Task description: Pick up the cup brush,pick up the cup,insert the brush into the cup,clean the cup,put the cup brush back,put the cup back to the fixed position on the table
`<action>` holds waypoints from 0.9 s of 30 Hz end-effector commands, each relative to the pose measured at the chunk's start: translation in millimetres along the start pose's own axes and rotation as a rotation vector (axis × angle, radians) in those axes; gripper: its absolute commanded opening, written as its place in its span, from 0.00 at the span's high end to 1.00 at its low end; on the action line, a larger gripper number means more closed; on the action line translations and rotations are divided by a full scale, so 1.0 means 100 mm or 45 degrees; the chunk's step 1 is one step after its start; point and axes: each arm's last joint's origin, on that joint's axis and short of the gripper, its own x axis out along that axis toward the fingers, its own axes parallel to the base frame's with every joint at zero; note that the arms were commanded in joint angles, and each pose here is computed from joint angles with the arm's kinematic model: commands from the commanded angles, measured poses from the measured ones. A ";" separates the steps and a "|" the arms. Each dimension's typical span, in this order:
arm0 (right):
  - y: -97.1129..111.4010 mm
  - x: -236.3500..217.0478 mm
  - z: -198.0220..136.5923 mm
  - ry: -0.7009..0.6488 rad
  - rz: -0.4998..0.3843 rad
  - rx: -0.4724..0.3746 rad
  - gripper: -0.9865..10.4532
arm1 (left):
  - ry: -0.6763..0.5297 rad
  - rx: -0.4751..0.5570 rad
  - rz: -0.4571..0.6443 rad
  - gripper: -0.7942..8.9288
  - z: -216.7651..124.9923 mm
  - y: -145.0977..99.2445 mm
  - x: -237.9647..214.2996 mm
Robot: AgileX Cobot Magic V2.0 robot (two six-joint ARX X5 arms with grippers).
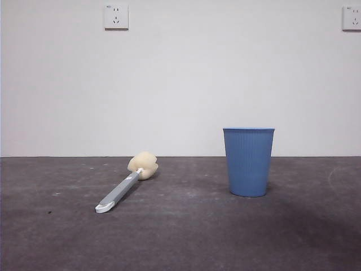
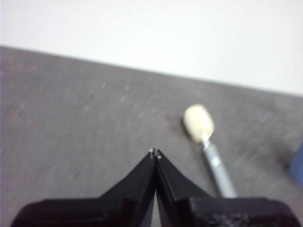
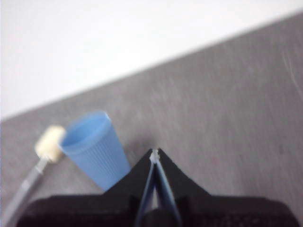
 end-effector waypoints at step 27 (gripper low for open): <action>0.60 -0.07 1.26 0.884 0.513 -0.254 0.91 | 0.678 0.128 -0.533 0.92 1.22 -0.46 -0.19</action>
